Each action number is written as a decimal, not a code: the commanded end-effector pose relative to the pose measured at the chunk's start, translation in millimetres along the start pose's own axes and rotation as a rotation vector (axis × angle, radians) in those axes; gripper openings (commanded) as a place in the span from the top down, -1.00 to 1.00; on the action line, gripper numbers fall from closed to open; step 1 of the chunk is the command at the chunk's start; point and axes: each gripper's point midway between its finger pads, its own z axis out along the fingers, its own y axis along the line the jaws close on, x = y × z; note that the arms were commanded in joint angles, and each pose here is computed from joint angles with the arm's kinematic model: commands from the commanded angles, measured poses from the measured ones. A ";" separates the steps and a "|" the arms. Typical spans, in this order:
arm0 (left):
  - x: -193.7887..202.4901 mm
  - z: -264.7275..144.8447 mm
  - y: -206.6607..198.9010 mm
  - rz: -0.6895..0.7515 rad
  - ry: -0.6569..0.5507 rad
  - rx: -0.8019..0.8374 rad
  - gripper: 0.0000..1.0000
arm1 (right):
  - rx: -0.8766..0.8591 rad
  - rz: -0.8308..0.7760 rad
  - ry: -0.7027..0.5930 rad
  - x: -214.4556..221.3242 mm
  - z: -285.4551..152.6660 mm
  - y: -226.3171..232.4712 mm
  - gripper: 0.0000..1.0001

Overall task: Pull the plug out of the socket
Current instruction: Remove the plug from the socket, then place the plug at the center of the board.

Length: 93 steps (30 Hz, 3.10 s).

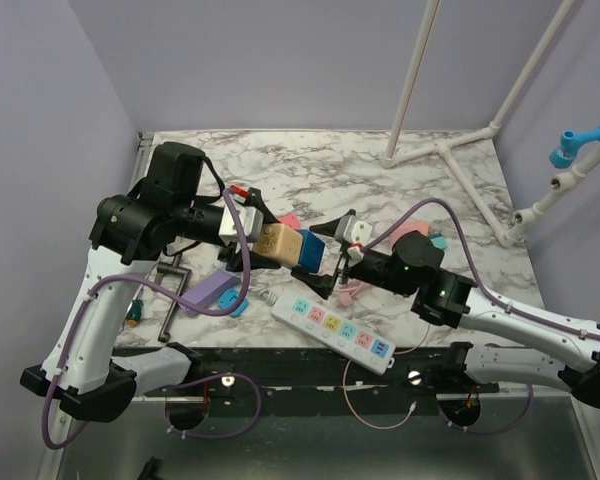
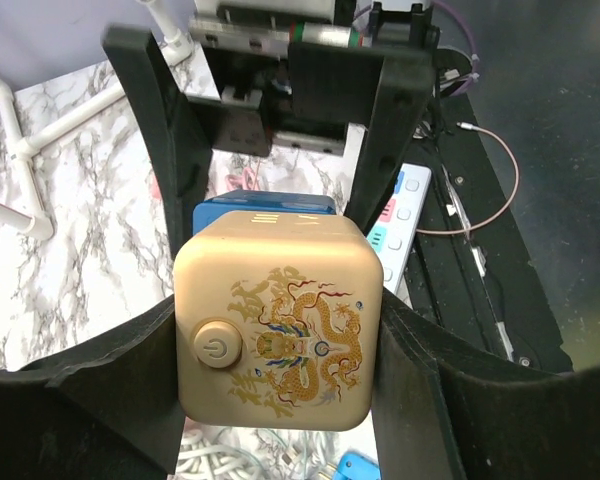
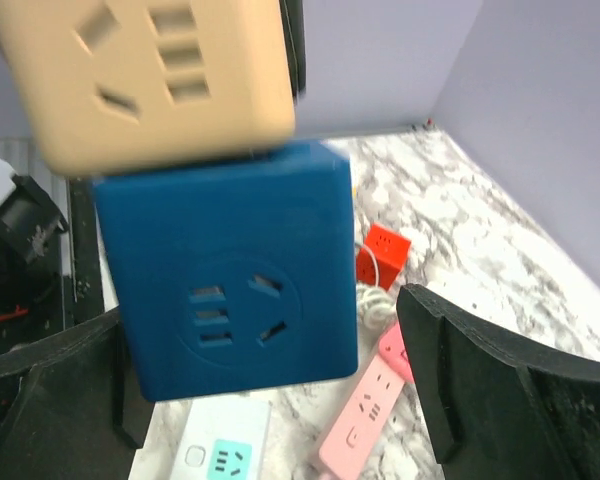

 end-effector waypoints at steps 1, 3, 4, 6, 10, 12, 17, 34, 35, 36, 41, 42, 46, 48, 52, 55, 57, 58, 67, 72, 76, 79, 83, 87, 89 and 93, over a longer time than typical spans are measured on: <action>-3.2 -0.3 -0.8 0.049 -0.022 0.000 1.00 | -0.040 -0.044 -0.106 -48.6 -5.9 0.6 -1.00; -3.7 0.2 -0.4 0.046 -0.025 0.001 1.00 | -0.051 -0.060 -0.113 -52.4 -3.5 1.3 -1.00; -3.9 0.2 -0.3 0.045 -0.026 0.001 1.00 | -0.065 -0.067 -0.113 -54.0 -1.6 3.0 -1.00; -4.3 0.0 0.0 0.046 -0.025 -0.001 1.00 | -0.096 -0.072 -0.107 -54.0 2.8 7.3 -1.00; -5.0 0.0 0.6 0.046 -0.027 -0.002 1.00 | -0.131 -0.080 -0.116 -54.0 14.7 12.2 -1.00; -7.2 -0.6 0.8 0.047 -0.030 -0.004 1.00 | -0.139 -0.083 -0.106 -50.4 20.7 13.1 -1.00; -10.9 -2.1 -0.1 0.058 -0.036 -0.006 1.00 | -0.133 -0.086 -0.089 -42.4 25.3 12.4 -0.94; -16.4 -4.7 1.4 0.079 -0.031 -0.010 1.00 | -0.092 -0.078 0.065 16.2 18.5 11.2 0.99; -18.6 -6.0 1.1 0.086 -0.030 -0.011 1.00 | -0.084 -0.069 0.086 29.7 15.1 12.4 0.99; -21.5 -7.0 1.7 0.092 -0.031 -0.013 1.00 | -0.068 -0.059 0.093 39.7 12.2 12.4 0.99; -29.9 -12.0 -1.4 0.105 -0.028 -0.011 1.00 | -0.020 -0.016 0.102 61.9 -0.9 12.5 0.99; -30.7 -12.7 -2.4 0.108 -0.026 -0.010 1.00 | -0.015 -0.016 0.103 62.0 -2.1 11.4 0.99; -31.1 -14.2 -2.4 0.117 -0.019 -0.016 1.00 | -0.001 -0.039 0.139 68.8 -5.1 8.3 0.99; -33.3 -15.2 -2.4 0.123 -0.019 -0.018 1.00 | 0.008 -0.040 0.158 73.7 -6.3 6.8 0.99; -36.6 -18.7 -4.8 0.137 -0.008 -0.020 1.00 | 0.009 -0.034 0.189 83.8 -11.0 8.2 0.99; -40.9 -23.2 -5.9 0.151 0.004 -0.030 1.00 | 0.011 -0.034 0.227 93.8 -13.0 8.5 0.99; -43.2 -24.9 -7.8 0.158 0.006 -0.030 1.00 | 0.019 -0.031 0.229 94.6 -14.2 7.5 0.98; -43.5 -25.5 -9.0 0.160 0.007 -0.029 1.00 | 0.021 -0.031 0.224 93.7 -14.3 7.2 0.98; -26.9 -20.1 9.4 0.083 0.037 -0.086 1.00 | 0.143 -0.031 0.203 81.7 -11.4 -15.6 0.99; -11.0 -25.9 48.6 -0.082 0.068 -0.194 1.00 | 0.293 0.034 0.196 67.4 -3.5 -42.4 0.99; 15.2 -39.8 78.7 -0.223 0.113 -0.303 1.00 | 0.426 0.137 0.211 66.6 -0.4 -75.4 0.99; 43.2 -55.7 101.5 -0.327 0.157 -0.404 1.00 | 0.534 0.297 0.254 80.6 -1.2 -111.4 0.99; 88.6 -81.9 129.2 -0.433 0.237 -0.546 1.00 | 0.634 0.466 0.303 99.7 -4.8 -151.4 0.99; 142.7 -111.6 151.4 -0.551 0.313 -0.689 1.00 | 0.724 0.517 0.369 123.1 -13.0 -172.7 0.99; 170.7 -127.3 159.3 -0.628 0.349 -0.745 1.00 | 0.754 0.572 0.387 135.6 -18.8 -183.5 0.99; 224.0 -152.3 167.9 -0.806 0.444 -0.814 1.00 | 0.857 0.680 0.443 173.2 -42.4 -211.5 0.99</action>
